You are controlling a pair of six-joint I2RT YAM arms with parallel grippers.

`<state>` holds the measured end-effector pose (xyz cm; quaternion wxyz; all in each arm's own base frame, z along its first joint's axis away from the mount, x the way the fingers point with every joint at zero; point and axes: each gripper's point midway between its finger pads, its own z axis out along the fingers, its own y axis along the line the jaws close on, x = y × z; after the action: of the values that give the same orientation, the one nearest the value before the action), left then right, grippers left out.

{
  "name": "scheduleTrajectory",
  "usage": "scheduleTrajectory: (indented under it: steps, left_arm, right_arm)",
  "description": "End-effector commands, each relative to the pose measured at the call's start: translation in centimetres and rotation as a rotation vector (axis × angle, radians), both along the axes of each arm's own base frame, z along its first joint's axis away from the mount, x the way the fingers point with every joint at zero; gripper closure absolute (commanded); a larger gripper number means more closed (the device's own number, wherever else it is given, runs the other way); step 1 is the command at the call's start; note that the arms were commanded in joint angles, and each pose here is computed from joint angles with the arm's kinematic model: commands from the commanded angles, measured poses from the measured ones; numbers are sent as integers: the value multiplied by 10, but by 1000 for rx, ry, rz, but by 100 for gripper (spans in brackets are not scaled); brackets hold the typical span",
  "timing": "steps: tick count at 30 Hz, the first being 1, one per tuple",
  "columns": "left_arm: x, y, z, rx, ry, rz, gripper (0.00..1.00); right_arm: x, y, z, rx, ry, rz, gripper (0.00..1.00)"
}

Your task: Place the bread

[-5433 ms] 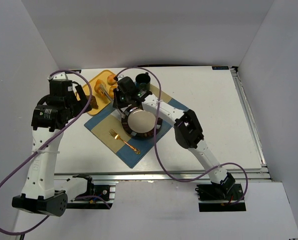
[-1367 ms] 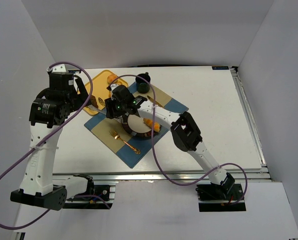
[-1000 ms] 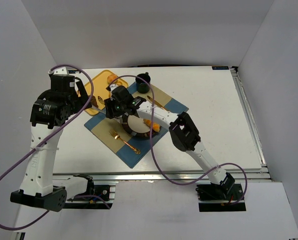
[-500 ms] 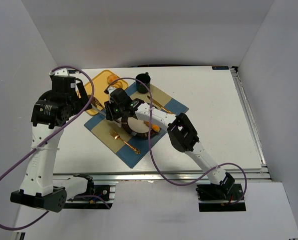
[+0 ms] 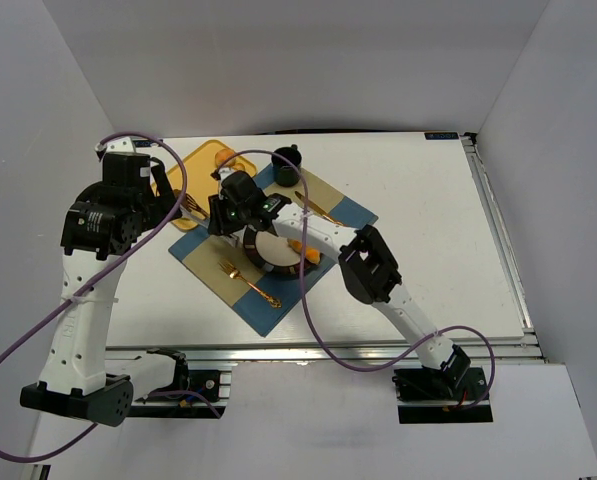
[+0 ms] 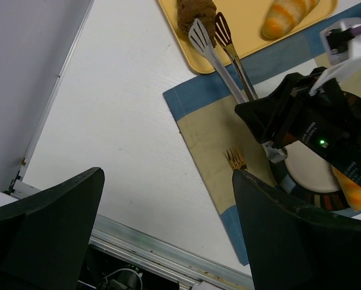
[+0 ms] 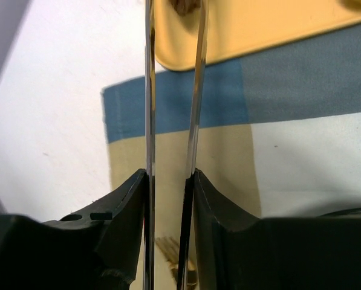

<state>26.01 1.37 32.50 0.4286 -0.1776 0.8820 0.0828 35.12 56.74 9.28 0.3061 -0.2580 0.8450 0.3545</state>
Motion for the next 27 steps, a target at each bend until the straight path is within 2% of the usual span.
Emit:
scheduleTrajectory:
  steps: [1, 10, 15, 16, 17, 18, 19, 20, 22, 23, 26, 27]
  left_arm:
    - [-6, 5, 14, 5, -47, 23, 2]
    - [-4, 8, 30, 4, -101, 52, 2]
    - [1, 8, 40, -6, -135, 58, 2]
    - [3, 7, 44, -12, -148, 57, 2]
    - [5, 6, 45, -14, -153, 58, 2]
    - [5, 6, 47, -17, -158, 59, 2]
    - [7, 5, 48, -21, -166, 57, 2]
    - [8, 4, 50, -27, -175, 54, 2]
    - [9, 3, 51, -33, -179, 51, 2]
    - [9, 2, 51, -36, -180, 47, 2]
    - [8, 2, 50, -38, -176, 43, 2]
    - [8, 0, 47, -41, -170, 37, 2]
  right_arm:
    - [-1, 12, 128, 241, -108, -5, 85]
    - [-13, -21, 177, 245, -147, -42, 86]
    - [-32, -68, 187, 142, -144, -72, 86]
    - [-38, -84, 209, 159, -171, -88, 86]
    - [-45, -96, 191, 113, -148, -92, 87]
    - [-51, -107, 189, 99, -137, -97, 87]
    - [-56, -124, 209, 116, -166, -130, 87]
    - [-63, -138, 190, 75, -140, -141, 87]
    - [-75, -162, 201, 81, -146, -174, 87]
    - [-81, -173, 183, 48, -116, -189, 87]
    - [-93, -201, 186, 35, -111, -240, 87]
    - [-97, -210, 171, 8, -88, -253, 87]
